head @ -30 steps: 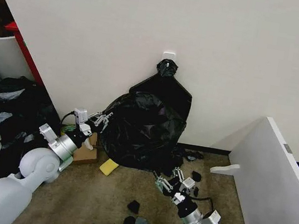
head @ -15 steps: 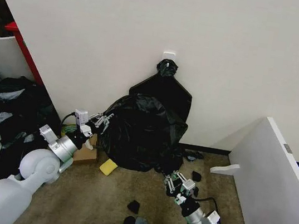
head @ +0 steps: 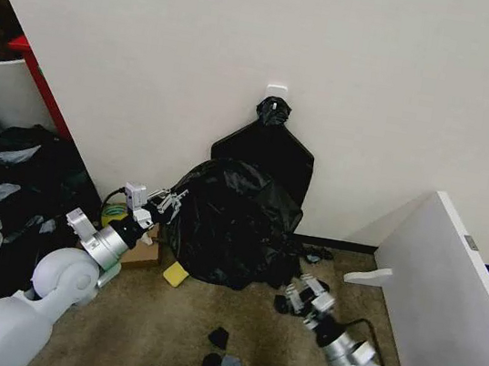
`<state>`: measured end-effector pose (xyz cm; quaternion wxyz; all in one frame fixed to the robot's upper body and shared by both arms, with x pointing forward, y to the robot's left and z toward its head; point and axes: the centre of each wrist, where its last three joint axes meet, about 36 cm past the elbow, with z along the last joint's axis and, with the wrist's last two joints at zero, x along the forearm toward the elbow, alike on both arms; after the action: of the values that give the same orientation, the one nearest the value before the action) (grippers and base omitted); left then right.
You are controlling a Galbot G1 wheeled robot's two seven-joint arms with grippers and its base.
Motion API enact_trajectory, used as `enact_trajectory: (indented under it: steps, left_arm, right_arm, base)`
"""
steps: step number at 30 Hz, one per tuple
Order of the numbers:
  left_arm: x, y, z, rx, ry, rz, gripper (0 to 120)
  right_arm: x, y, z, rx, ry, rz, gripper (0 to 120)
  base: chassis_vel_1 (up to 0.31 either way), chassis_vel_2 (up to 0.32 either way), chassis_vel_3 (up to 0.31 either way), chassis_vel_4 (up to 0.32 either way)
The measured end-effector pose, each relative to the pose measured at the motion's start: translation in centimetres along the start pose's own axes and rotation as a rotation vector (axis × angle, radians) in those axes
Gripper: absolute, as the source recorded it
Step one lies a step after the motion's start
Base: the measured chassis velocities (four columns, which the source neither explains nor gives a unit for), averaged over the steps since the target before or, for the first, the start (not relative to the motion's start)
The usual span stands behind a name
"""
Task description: Place the garbage bag over the trash bin.
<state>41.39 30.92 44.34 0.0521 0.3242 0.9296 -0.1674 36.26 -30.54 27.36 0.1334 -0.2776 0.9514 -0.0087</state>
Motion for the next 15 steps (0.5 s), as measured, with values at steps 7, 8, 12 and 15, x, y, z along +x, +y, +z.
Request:
enact_trajectory:
  steps: [7,8,12,15]
  left_arm:
    - [0.8,-0.9,1.7,-0.046,0.029,-0.02,4]
    - [1.0,-1.2,2.1,-0.059,0.038,-0.02,4]
    - [2.2,-2.9,3.7,-0.091,0.067,-0.039,4]
    - [2.6,-3.9,4.4,-0.101,0.072,-0.054,4]
  right_arm:
    - [-2.6,1.9,-5.3,-0.138,0.053,0.379,59]
    - [-3.6,3.2,-7.3,-0.207,0.049,0.431,65]
    - [-5.4,7.3,-12.9,-0.388,-0.029,0.383,54]
    - [-5.4,9.6,-15.0,-0.436,-0.081,0.273,46]
  base:
    - [0.0,0.0,0.0,0.0]
    - [0.0,0.0,0.0,0.0]
    - [0.0,0.0,0.0,0.0]
    - [0.0,0.0,0.0,0.0]
